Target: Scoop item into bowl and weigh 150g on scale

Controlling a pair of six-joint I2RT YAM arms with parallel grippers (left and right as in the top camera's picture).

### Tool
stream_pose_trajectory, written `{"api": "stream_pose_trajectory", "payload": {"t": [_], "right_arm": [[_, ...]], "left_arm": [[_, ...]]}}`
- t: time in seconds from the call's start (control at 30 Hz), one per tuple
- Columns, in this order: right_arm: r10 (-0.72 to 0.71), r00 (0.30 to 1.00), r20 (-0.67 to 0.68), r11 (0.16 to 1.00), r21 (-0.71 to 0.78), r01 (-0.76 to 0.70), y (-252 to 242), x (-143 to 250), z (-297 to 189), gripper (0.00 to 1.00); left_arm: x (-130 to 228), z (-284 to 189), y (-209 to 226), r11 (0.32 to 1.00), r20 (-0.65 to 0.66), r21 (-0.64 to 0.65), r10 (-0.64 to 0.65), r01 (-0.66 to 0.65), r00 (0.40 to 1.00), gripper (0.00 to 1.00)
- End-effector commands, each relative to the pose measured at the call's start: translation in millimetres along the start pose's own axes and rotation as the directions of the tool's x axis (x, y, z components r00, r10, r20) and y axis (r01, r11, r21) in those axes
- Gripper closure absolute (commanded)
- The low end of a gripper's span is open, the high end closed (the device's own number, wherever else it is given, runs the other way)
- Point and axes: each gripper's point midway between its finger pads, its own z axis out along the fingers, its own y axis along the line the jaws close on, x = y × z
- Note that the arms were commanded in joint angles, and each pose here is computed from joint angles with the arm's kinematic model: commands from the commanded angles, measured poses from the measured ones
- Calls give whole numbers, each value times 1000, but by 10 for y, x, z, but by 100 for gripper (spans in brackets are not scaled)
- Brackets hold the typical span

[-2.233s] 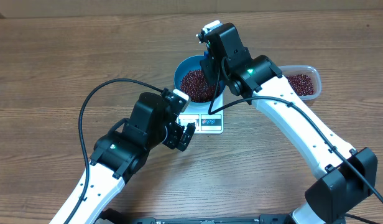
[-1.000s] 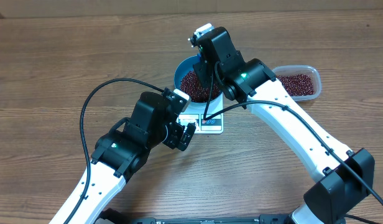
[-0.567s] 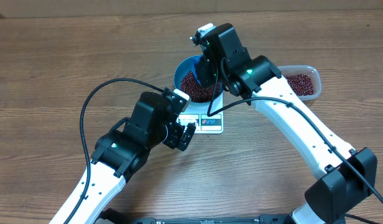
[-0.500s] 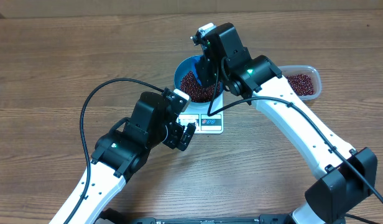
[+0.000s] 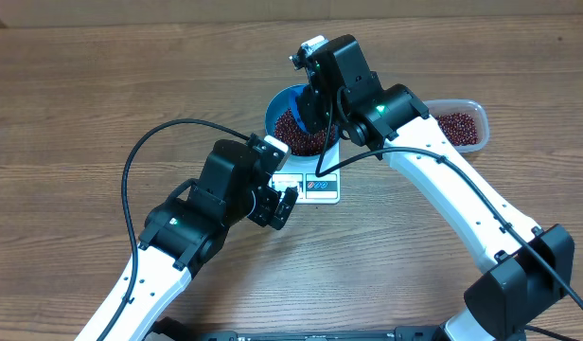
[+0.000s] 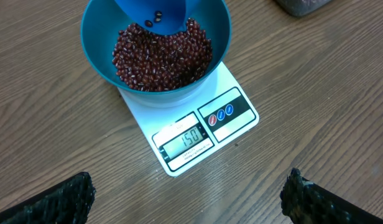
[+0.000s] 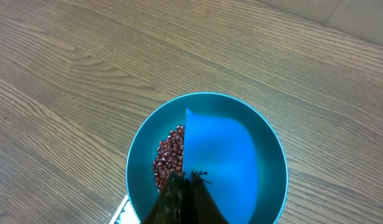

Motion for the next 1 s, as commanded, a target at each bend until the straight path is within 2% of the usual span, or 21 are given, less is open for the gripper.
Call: {"api": "stream_pose_trajectory", "payload": {"t": [0.0,0.37,0.53,0.73,0.97], "right_arm": [[5,999,34,1000,-7,-4,7,-95,-127,96],[5,999,38,1000,-7,-5,9,-103,-148,96],[17,997,76,1000,-9,-17,2,-186,-311,96],[103,987,126,994,-54,-97,-143,-295,-602,96],[274,952,136,953,-167,-251,-611,-321,-871,96]], "left_arm": [[-82,-23,15,1000,19,-2,13,-12,1000,0],[-82,-23,15,1000,19,-2,13,-12,1000,0],[-82,-23,15,1000,19,-2,13,-12,1000,0],[-82,-23,14,1000,19,-2,13,-13,1000,0],[-82,-23,14,1000,19,-2,13,-13,1000,0]]}}
